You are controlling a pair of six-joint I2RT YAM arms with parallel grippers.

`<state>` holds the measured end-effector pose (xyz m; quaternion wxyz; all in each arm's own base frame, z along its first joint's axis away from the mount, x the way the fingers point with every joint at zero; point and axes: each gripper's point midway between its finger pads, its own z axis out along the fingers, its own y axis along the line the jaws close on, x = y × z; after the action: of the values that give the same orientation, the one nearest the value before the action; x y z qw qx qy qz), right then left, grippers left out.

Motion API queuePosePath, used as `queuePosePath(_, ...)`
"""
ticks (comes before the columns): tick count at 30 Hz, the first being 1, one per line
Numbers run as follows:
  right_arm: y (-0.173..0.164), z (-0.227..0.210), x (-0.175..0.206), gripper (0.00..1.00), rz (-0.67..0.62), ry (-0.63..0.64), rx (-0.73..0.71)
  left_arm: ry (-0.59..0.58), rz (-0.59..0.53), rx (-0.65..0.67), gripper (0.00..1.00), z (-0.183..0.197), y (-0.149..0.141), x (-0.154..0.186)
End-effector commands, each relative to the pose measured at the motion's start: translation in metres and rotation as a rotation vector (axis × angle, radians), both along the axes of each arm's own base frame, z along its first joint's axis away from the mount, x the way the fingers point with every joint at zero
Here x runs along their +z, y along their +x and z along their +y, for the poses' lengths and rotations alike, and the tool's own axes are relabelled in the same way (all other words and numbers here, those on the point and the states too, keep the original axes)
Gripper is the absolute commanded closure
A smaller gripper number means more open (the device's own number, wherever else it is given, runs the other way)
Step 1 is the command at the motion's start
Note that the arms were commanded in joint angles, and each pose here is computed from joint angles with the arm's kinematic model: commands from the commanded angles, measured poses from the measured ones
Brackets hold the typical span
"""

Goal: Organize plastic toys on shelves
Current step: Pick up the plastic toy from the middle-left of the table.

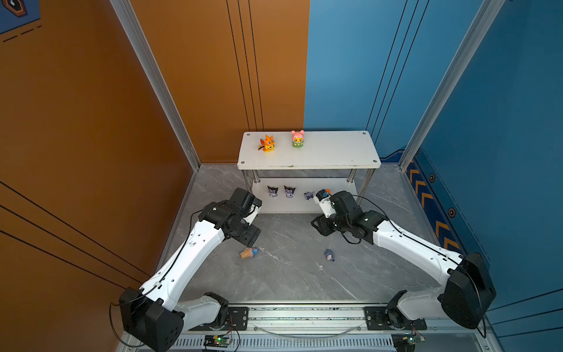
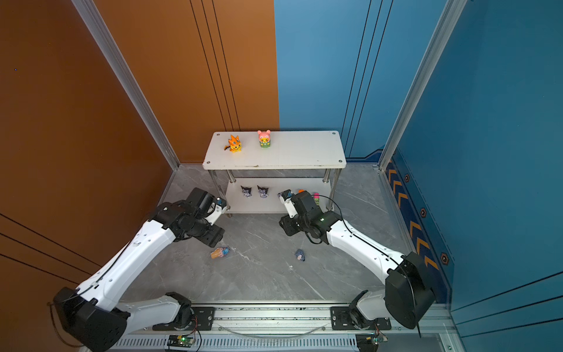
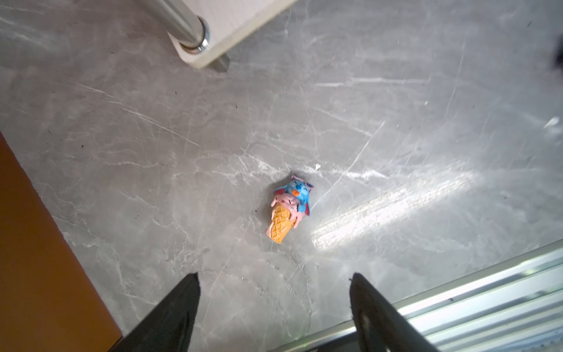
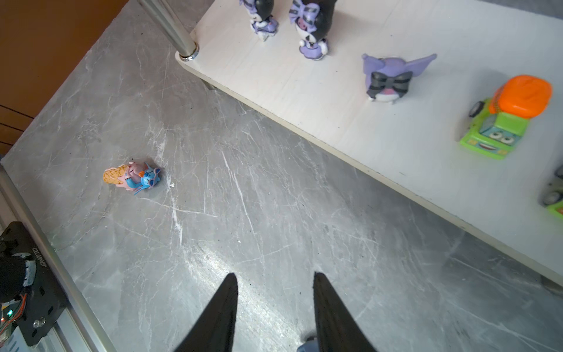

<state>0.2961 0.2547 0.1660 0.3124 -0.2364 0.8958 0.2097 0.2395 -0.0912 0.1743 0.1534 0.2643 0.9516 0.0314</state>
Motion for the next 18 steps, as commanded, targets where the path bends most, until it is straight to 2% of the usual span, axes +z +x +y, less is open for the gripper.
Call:
queuePosePath(1, -0.007, -0.010, -0.009, 0.57, 0.035, 0.000, -0.016, 0.116, 0.074, -0.067, 0.21, 0.006, -0.009, -0.013)
queuePosePath(4, -0.007, -0.012, -0.009, 0.57, 0.037, 0.013, -0.019, 0.219, 0.156, -0.087, 0.21, 0.012, -0.007, -0.040)
queuePosePath(7, -0.007, -0.016, -0.007, 0.57, 0.029, 0.024, -0.023, 0.168, 0.218, -0.111, 0.24, -0.009, -0.001, -0.059)
queuePosePath(10, -0.009, -0.021, -0.006, 0.57, 0.024, 0.034, -0.025, 0.142, 0.262, -0.111, 0.26, -0.010, 0.000, -0.089)
queuePosePath(12, -0.010, -0.025, -0.006, 0.57, 0.020, 0.039, -0.030, 0.132, 0.286, -0.110, 0.27, -0.013, -0.001, -0.095)
queuePosePath(18, -0.013, -0.032, -0.011, 0.57, 0.041, 0.058, -0.034, 0.123, 0.262, -0.158, 0.27, -0.004, -0.008, -0.111)
